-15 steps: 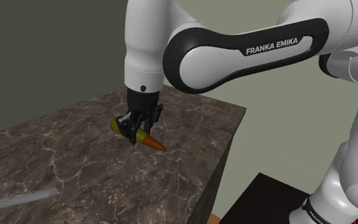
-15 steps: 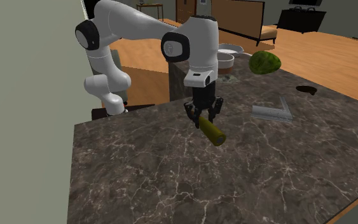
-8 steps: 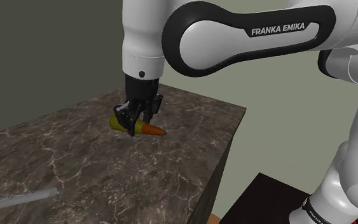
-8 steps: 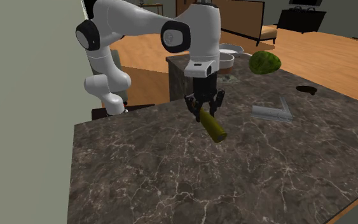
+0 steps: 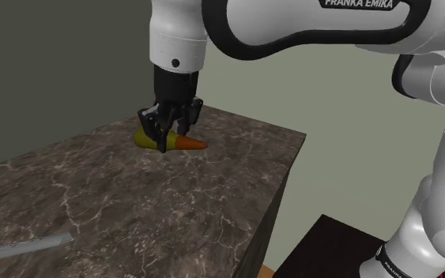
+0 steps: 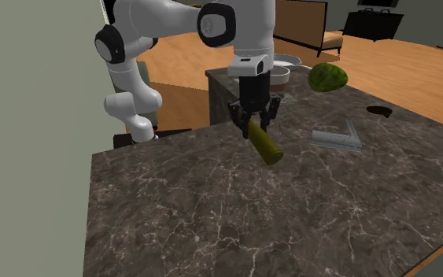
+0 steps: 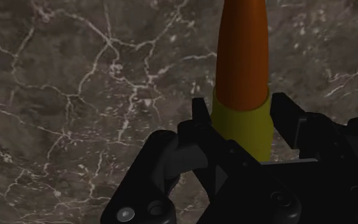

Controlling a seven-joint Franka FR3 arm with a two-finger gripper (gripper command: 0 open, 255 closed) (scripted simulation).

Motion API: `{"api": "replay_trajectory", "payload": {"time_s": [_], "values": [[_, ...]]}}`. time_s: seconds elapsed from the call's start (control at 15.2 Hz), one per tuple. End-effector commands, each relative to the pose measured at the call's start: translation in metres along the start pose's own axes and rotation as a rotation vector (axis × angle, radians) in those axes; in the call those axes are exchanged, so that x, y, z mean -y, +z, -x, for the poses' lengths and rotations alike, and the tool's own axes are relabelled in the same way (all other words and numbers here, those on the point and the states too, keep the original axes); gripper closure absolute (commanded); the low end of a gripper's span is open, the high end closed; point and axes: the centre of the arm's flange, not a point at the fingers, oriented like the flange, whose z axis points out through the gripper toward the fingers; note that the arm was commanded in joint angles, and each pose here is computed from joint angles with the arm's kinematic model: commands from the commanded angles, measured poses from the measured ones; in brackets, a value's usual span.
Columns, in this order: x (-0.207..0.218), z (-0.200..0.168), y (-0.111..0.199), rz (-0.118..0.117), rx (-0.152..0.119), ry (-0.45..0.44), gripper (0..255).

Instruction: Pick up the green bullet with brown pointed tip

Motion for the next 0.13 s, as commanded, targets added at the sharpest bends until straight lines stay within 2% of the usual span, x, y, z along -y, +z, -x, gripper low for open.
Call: {"api": "replay_trajectory", "payload": {"time_s": [0.0,0.07], "values": [[0.0006,-0.0018,-0.006,0.0,0.0,0.0,255],[0.0006,-0.0018,-0.006,0.0,0.0,0.0,255]]}}
